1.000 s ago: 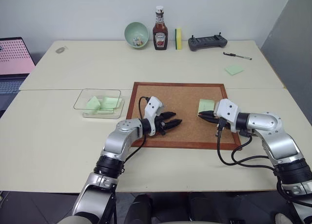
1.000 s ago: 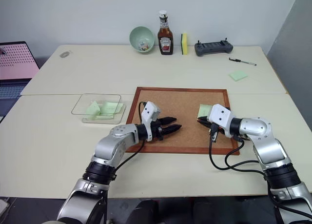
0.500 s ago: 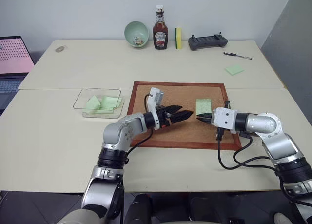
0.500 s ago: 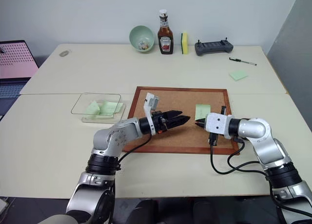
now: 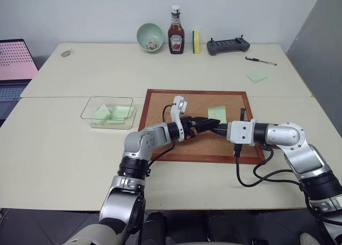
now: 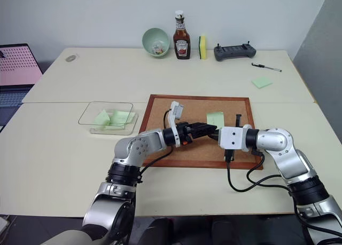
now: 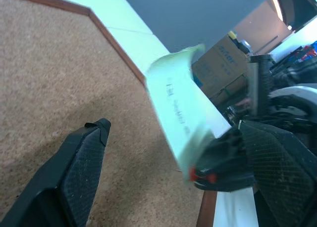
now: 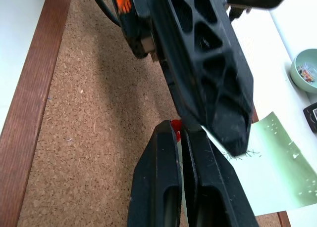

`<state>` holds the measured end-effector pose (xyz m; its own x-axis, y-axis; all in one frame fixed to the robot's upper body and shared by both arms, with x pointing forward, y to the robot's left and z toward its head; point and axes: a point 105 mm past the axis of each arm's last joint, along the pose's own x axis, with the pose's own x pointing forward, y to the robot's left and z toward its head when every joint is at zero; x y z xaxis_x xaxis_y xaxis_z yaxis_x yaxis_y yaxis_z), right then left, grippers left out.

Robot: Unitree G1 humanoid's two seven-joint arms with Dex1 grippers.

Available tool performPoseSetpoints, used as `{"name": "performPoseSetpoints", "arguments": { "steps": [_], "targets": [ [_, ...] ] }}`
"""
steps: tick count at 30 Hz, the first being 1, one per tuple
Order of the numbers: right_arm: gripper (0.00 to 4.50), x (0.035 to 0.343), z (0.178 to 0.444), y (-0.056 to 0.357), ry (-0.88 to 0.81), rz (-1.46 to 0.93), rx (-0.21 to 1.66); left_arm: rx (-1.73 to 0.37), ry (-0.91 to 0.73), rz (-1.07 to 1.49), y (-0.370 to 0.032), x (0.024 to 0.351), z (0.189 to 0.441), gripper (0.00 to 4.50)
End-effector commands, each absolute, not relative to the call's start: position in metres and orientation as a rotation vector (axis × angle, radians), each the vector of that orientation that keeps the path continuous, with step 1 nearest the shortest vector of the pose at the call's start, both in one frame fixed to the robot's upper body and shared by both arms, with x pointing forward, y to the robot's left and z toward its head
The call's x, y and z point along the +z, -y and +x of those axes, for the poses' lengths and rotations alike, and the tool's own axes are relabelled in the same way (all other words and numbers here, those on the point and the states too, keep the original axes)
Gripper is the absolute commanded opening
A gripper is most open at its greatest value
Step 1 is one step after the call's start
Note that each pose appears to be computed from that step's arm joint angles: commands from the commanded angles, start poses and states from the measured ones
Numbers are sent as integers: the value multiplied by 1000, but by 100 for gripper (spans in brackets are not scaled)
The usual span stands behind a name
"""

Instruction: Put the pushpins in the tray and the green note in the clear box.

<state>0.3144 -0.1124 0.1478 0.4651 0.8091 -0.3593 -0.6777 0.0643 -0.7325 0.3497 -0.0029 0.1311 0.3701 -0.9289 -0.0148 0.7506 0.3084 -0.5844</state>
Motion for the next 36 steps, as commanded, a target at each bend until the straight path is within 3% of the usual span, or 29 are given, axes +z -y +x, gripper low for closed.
{"name": "performPoseSetpoints", "arguments": {
  "steps": [1,7,11,32,36],
  "targets": [
    [0,158,307,105,217,-1011,1149,-1177,-343,-577,10,146,352,442],
    [0,159,307,103,221,-1007,1148,-1187,-344,-636,15,150,354,442],
    [0,160,307,101,225,-1002,1147,-1189,-351,-674,18,150,356,389],
    [0,169,308,99,261,-962,1123,-1224,-356,-704,18,147,351,2],
    [0,170,308,100,265,-949,1116,-1211,-355,-724,15,146,351,1]
  ]
}}
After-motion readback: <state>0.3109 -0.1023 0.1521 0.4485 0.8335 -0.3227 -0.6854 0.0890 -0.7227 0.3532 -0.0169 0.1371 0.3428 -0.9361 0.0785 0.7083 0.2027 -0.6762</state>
